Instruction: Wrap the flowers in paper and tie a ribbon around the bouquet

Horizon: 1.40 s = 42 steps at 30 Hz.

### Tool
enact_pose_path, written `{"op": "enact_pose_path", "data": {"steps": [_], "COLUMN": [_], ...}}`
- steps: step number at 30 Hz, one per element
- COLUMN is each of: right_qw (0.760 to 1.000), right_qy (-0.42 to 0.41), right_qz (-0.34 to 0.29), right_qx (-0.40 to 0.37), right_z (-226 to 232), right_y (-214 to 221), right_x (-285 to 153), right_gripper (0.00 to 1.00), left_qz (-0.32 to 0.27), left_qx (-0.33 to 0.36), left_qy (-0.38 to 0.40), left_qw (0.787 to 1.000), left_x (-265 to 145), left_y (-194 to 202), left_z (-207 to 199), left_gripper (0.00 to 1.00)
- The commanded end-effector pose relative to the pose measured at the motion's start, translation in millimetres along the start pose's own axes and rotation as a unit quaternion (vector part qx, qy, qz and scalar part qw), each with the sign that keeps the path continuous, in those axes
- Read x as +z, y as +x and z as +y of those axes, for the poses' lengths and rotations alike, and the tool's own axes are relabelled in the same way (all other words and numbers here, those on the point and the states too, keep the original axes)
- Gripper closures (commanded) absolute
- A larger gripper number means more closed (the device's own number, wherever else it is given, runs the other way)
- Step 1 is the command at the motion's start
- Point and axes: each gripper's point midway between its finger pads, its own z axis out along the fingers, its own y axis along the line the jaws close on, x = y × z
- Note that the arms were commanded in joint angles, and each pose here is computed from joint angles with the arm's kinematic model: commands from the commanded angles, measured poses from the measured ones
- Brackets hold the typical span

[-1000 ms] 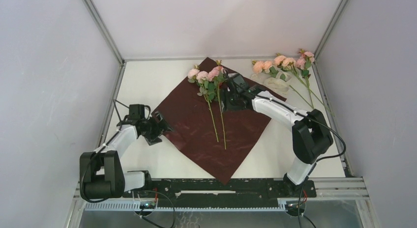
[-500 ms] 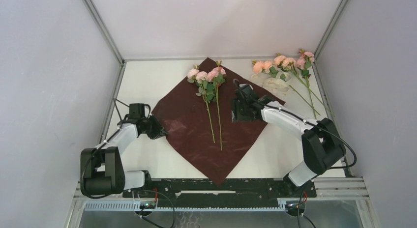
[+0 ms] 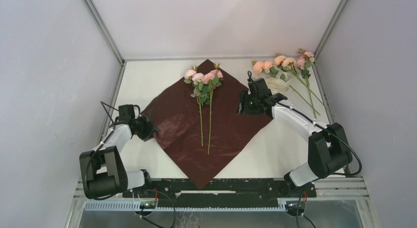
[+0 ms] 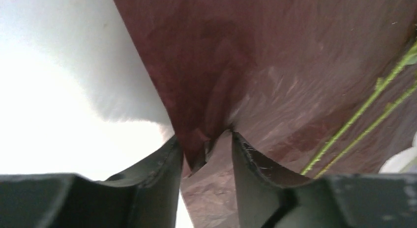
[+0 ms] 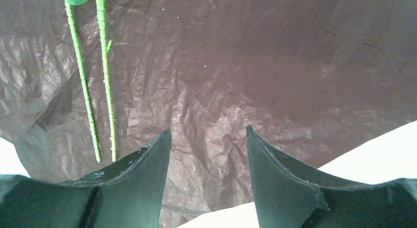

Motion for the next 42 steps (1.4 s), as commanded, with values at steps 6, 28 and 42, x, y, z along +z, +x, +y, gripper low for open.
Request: {"op": "enact_pose_path", "data": {"steps": [6,28,42], "right_qw": [1.000,0.986,0.984], "right_qy": [-0.023,-0.007,0.043], "right_qz": [-0.010,0.104,0.105], "right_qx": [0.000,0.128,0.137], "right_z": [8,-90,-118], "right_y": [-9,15,-17], "right_x": [3,68,32], "right_gripper": [0.39,0.97,0.92], "left_qz": [-0.105,0.039,0.066], "left_qx": [0.036,0.285,0.299], "left_qy": [-0.101,-0.103,-0.094], "left_qw": [0.989,0.952,0.947], "left_x": [-48,33,15], "left_y": [-52,-55,-67], "left_z": [23,-17,1], "left_gripper": [0.36,0.63,0.52]}}
